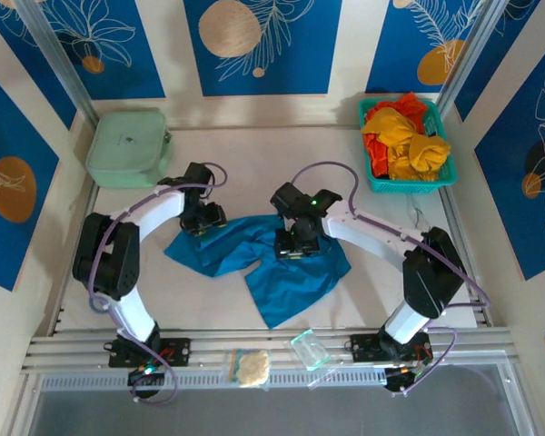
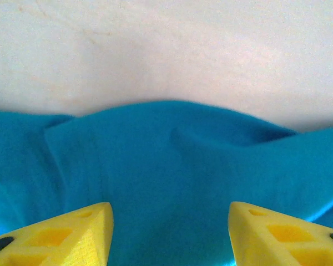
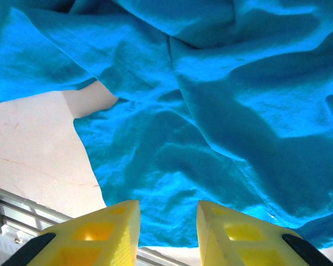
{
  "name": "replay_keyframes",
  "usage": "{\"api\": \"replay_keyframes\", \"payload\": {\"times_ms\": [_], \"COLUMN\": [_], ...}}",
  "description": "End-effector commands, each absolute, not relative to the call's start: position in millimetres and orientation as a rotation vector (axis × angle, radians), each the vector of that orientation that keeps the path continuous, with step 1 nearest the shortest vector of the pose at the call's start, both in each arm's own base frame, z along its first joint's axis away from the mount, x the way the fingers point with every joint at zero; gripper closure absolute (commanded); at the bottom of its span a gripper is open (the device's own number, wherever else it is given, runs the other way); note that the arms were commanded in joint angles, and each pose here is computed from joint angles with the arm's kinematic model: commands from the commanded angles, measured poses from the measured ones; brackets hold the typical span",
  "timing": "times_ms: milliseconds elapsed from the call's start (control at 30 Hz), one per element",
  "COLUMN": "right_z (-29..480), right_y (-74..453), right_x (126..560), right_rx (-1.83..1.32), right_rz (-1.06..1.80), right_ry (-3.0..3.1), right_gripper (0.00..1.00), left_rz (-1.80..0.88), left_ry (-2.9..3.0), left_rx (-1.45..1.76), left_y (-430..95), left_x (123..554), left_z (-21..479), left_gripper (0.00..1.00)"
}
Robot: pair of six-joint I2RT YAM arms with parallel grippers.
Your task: Fold and stack the t-shirts
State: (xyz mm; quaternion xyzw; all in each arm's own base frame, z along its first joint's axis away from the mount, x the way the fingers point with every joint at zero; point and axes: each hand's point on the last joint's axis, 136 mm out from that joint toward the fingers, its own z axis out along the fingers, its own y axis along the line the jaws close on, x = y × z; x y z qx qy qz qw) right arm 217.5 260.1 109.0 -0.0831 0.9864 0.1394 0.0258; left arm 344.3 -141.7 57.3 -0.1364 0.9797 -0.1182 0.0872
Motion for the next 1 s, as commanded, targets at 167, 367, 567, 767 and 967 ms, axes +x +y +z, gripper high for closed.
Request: {"api": "replay_keyframes", "payload": {"times_ms": [167, 367, 567, 767, 967], "right_z": [104.2, 101.5, 100.8, 97.0, 94.6], "right_y": [261.3, 264.9, 267.8, 265.3, 264.5], "right_x": [210.3, 213.2, 214.1, 212.5, 211.0], "right_rx": [-0.256, -0.256, -0.236, -0.225, -0.221], "right_rz": [0.447, 0.474, 0.514, 0.516, 0.523], "right_ry": [3.066, 3.063, 3.051, 3.064, 3.073], "right_gripper": [0.68, 0.68, 0.68, 0.70, 0.74], "left_rz": [-0.209, -0.124, -0.140, -0.181, -0.163], "left_ry": [2.816, 2.834, 2.863, 2.893, 2.910], "left_rx": [-0.500, -0.542, -0.558, -0.563, -0.566], "left_y": [-115.4, -97.0, -99.5, -107.4, -106.3], "left_x": [360.1, 357.9, 356.0, 358.3, 356.9], "left_z": [62.8, 60.6, 41.1, 24.2, 14.8], "left_gripper": [0.42, 0.41, 0.42, 0.44, 0.45]}}
